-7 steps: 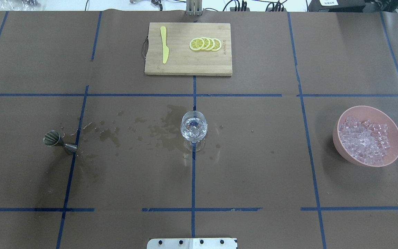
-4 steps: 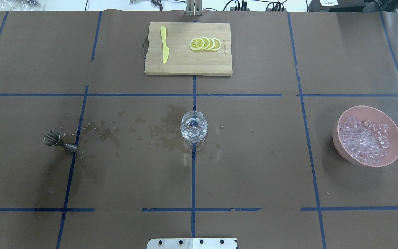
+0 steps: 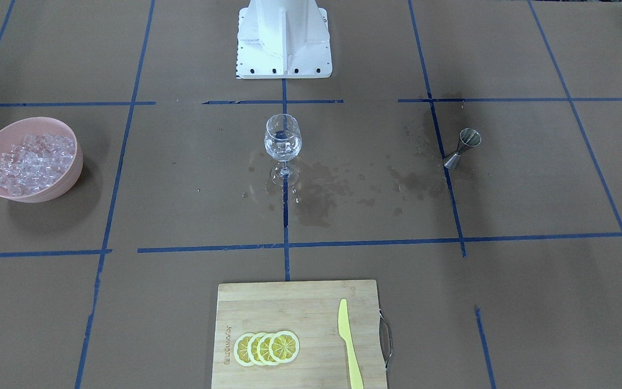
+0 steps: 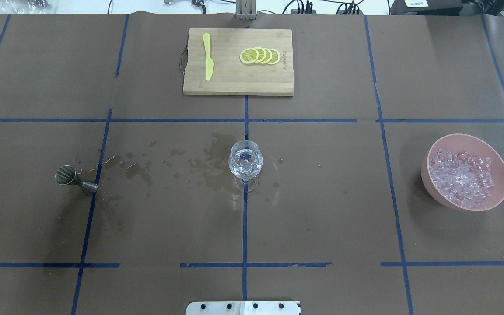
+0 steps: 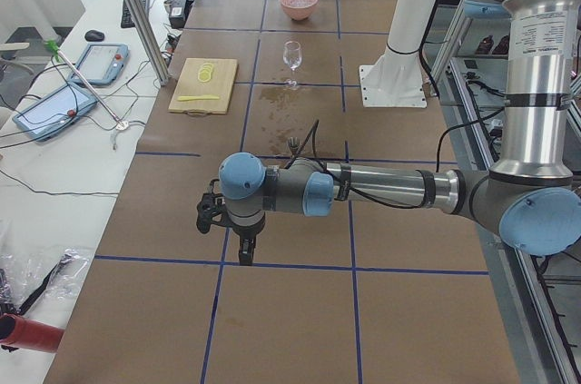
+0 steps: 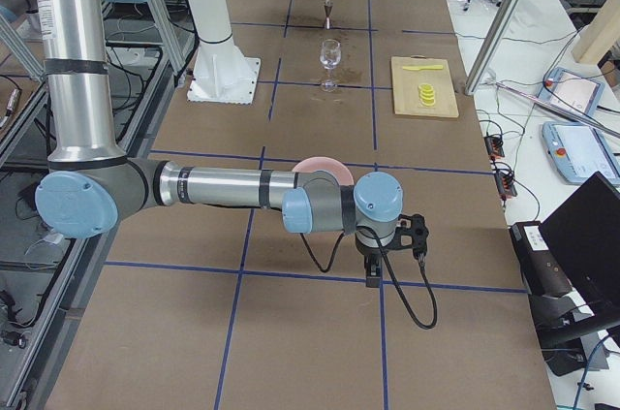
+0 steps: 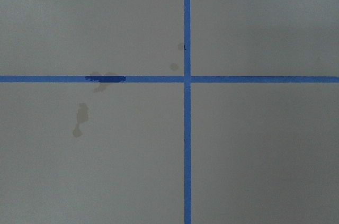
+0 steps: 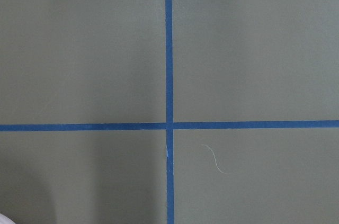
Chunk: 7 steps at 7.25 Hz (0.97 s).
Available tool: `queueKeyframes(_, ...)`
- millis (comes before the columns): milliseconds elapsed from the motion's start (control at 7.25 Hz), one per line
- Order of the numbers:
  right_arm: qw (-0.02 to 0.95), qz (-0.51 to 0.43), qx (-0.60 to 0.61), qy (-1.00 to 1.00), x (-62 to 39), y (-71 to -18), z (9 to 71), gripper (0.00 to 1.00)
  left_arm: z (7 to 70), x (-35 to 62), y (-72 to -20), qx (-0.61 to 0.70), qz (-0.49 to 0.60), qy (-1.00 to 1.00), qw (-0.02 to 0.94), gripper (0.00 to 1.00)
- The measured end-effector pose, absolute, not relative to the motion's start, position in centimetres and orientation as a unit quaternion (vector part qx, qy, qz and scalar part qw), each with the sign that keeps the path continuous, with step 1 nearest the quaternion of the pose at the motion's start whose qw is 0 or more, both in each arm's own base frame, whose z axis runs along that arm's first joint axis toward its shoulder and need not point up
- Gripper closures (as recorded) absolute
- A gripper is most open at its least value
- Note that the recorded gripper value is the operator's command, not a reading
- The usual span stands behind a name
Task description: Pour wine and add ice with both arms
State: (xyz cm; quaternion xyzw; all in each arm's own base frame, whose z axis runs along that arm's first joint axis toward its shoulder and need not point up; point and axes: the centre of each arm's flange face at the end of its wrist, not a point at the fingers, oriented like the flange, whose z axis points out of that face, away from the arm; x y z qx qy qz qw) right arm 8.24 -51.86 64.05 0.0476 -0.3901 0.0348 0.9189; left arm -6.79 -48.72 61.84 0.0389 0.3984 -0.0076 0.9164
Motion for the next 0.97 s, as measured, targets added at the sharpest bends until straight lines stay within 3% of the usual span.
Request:
queueKeyframes(414,0.918,0.034,0.049,-0.391,8.2,-51.9,63.9,0.0,61.4,-7.0,-51.3,0.044,-0.006,0.397,0.917,0.0)
queueKeyframes(966,0.918,0.034,0.051,-0.392,8.2,-51.9,63.7,0.0,60.6,-9.7,-50.3,0.069,-0.023,0.378,0.923,0.0)
